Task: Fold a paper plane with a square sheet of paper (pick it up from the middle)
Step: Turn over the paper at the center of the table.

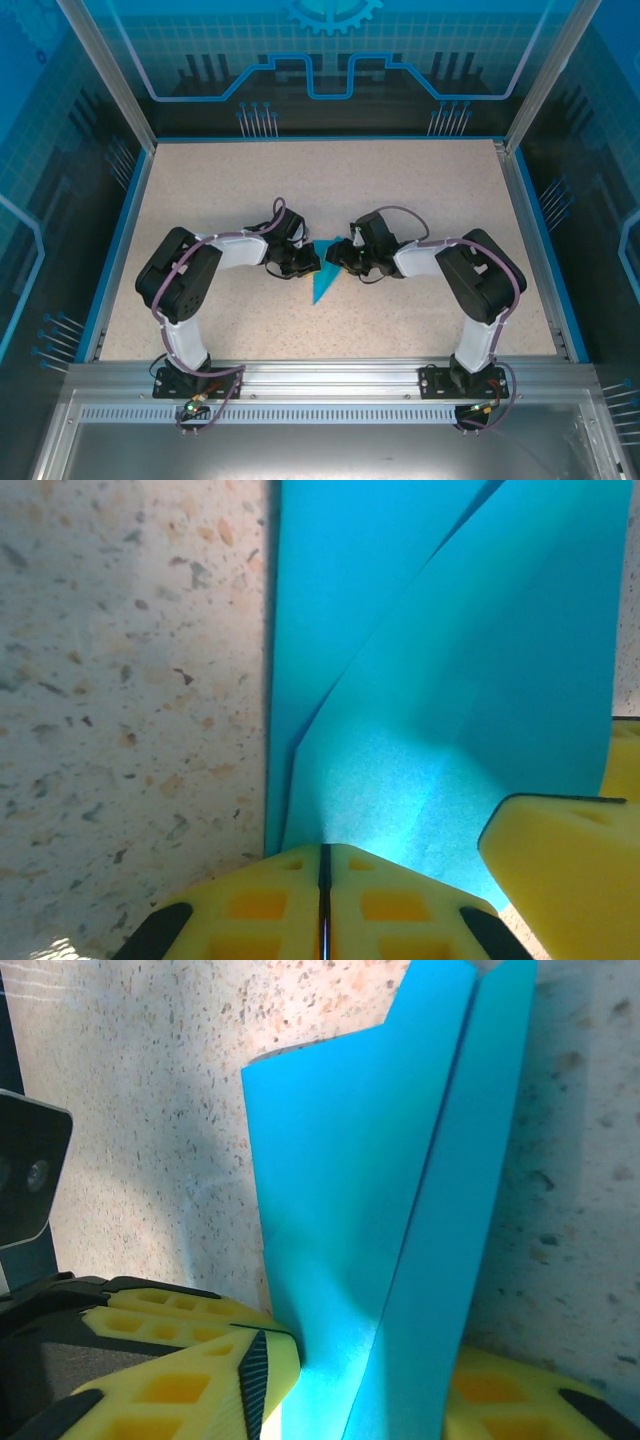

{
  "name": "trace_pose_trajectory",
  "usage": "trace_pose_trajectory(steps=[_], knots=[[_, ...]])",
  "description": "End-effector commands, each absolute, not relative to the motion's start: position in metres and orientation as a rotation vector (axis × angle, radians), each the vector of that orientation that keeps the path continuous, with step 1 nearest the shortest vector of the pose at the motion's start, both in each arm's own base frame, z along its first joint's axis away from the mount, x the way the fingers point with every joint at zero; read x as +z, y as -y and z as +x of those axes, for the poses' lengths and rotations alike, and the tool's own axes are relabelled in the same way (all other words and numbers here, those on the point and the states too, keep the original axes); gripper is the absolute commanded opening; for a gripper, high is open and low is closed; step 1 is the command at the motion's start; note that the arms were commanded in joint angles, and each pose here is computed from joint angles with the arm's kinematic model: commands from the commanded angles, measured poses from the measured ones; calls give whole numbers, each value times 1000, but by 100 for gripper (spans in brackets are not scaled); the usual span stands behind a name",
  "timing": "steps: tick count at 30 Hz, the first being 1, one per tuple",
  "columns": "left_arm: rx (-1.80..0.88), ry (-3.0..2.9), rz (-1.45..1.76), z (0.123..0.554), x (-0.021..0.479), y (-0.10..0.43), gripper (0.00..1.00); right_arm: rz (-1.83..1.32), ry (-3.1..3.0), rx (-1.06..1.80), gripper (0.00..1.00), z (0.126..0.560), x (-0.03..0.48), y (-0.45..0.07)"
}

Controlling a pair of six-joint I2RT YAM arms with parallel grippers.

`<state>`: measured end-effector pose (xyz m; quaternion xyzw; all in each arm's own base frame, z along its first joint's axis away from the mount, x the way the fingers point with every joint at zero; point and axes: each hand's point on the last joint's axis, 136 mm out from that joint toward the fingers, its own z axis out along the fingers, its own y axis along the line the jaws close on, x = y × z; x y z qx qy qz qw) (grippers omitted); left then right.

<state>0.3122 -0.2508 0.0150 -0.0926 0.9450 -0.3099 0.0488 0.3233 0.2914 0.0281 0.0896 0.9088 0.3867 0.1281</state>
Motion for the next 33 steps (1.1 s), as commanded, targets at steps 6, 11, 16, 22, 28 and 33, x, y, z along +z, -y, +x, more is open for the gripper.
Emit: trace_pose_trajectory(steps=[6,11,16,22,28,33], knots=[[-964,-2858,-297,309,24,247,11,188,-2677,1123,27,320,19,-302],[-980,-2839,-290,309,30,248,11,159,-2665,1108,14,327,22,-305],[-993,-2778,-287,313,46,246,13,106,-2659,1100,6,329,34,-306],[-910,-2697,-298,312,66,230,17,24,-2670,924,4,328,60,-286],[-736,-2592,-358,311,87,195,20,-112,-2732,294,5,322,93,-225],[-607,-2514,-470,309,93,163,22,-196,-2698,-568,6,318,125,-163]])
